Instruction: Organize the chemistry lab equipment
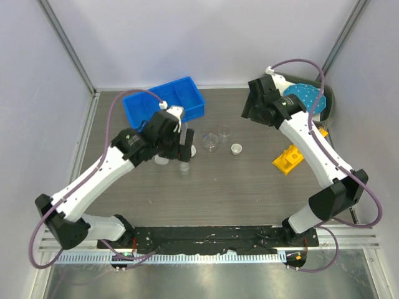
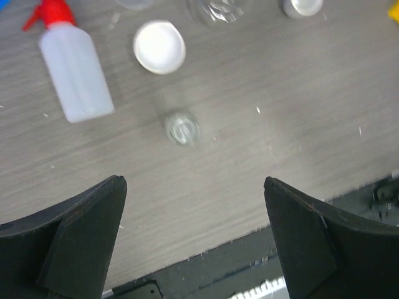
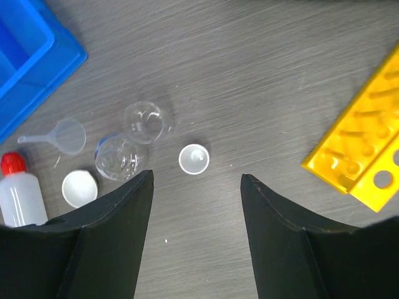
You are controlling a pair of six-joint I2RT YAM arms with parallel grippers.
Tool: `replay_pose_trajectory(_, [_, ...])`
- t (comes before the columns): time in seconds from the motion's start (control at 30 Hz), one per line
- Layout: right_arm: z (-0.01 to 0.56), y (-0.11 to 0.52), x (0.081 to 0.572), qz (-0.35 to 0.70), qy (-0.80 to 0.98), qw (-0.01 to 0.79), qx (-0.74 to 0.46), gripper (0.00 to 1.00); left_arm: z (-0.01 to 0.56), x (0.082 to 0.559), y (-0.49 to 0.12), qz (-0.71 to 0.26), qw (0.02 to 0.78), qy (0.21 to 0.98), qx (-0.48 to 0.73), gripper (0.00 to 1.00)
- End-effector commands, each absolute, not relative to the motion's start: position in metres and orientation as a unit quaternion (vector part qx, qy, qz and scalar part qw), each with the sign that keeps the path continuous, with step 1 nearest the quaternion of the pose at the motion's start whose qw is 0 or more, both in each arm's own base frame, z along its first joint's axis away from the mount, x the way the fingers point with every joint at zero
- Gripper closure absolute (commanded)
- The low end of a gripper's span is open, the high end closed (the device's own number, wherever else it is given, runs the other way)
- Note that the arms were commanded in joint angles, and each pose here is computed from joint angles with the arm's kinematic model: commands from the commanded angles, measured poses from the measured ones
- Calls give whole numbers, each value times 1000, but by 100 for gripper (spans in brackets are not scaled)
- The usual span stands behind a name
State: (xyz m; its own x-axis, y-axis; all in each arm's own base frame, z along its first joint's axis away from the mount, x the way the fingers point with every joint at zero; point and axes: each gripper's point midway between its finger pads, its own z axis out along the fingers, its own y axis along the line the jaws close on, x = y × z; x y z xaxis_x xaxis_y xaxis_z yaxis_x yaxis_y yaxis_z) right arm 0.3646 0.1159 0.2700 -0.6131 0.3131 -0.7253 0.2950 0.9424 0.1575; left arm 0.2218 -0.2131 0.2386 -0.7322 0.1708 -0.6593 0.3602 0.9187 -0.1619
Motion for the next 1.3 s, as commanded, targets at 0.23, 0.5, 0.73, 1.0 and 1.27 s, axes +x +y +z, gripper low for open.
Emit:
replay_pose_trajectory(0.23, [283, 158, 342, 69, 889, 444, 89, 37, 241, 381, -179, -92, 326, 941, -19, 5])
replay_pose_trajectory(0.5, [270, 165, 310, 115, 891, 434, 63, 37, 206, 484, -147, -51, 313, 938, -140, 9])
replay_pose_trajectory(0.73, [253, 164, 301, 104, 899, 423, 41, 37, 153, 539, -138, -65, 289, 930, -217, 16])
replay_pose_trajectory(1.0, [234, 173, 298, 118, 908, 402, 25, 37, 96, 570, -129, -73, 273, 926, -249, 19])
replay_pose_trajectory(1.27, [221, 177, 300, 114, 914, 390, 17, 37, 34, 582, -125, -70, 244, 933, -254, 20])
